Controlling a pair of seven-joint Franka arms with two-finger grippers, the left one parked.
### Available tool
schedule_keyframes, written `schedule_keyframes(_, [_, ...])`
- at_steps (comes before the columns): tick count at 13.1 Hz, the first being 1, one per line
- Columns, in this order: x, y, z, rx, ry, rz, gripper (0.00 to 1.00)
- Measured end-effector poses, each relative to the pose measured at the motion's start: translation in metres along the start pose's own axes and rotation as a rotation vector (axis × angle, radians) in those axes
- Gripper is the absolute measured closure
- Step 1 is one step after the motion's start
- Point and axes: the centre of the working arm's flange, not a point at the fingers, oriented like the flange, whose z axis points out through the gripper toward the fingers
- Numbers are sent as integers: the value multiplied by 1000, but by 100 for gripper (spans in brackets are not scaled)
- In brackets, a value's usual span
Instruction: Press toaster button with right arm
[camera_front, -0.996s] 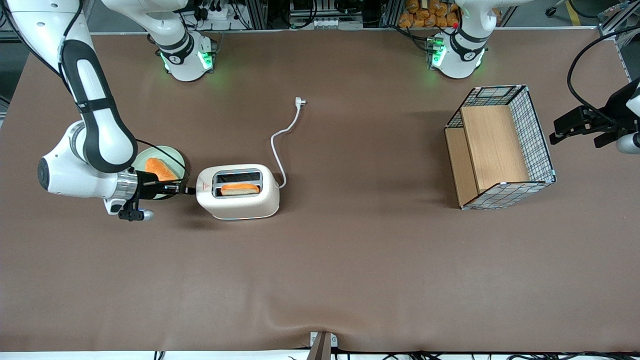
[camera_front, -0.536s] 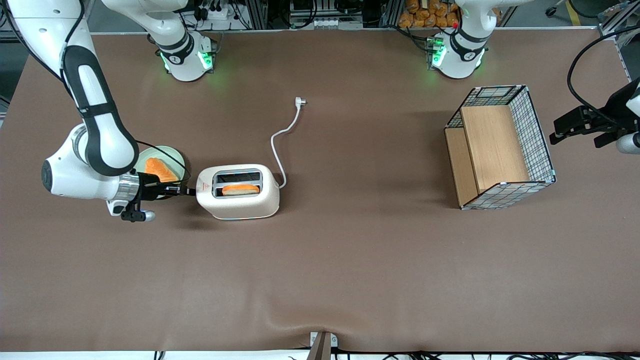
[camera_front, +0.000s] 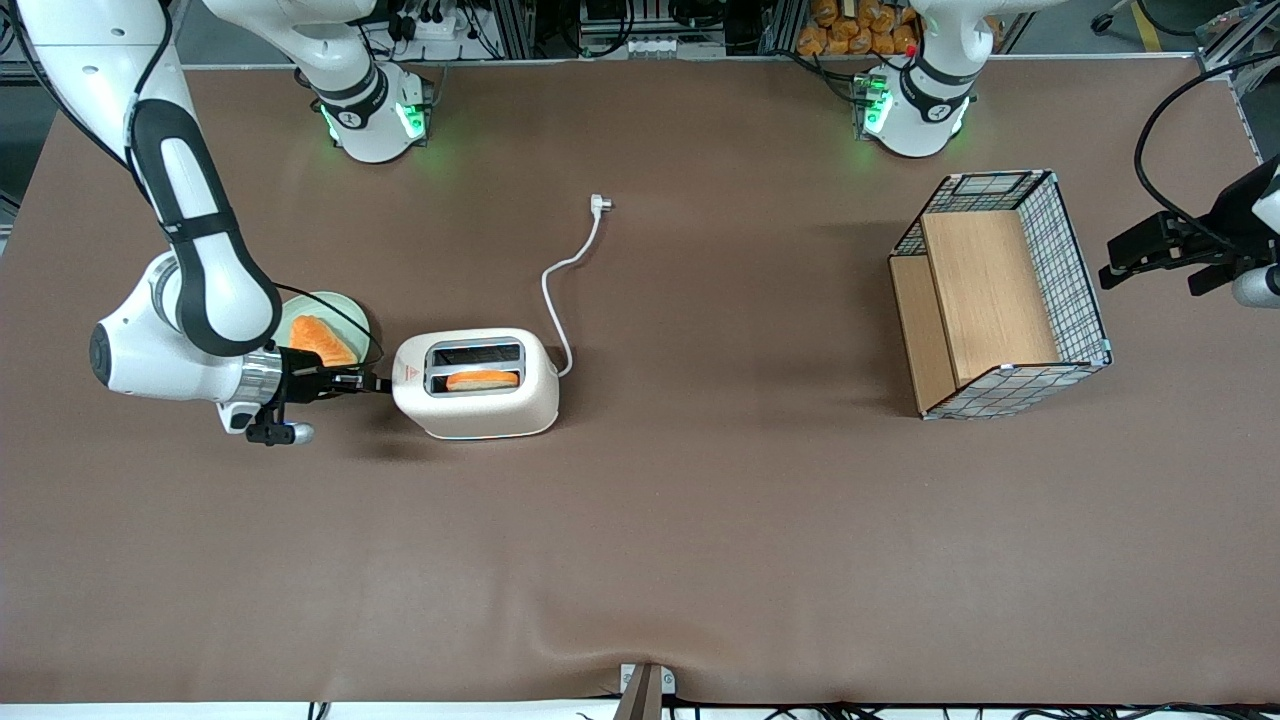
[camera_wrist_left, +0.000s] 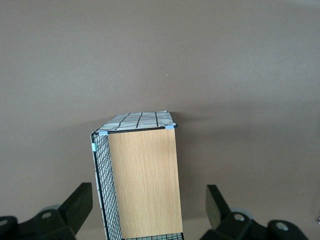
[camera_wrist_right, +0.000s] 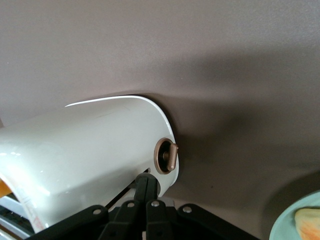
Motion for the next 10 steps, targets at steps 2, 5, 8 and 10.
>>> schedule_keyframes(2, [0,3,5,4,6,-2,99])
schedule_keyframes(5, [0,7,8,13,24,-7,99])
schedule_keyframes(8, [-1,8,8,17,28,-7,99])
schedule_keyframes(10, [-1,8,8,17,29,-9,99])
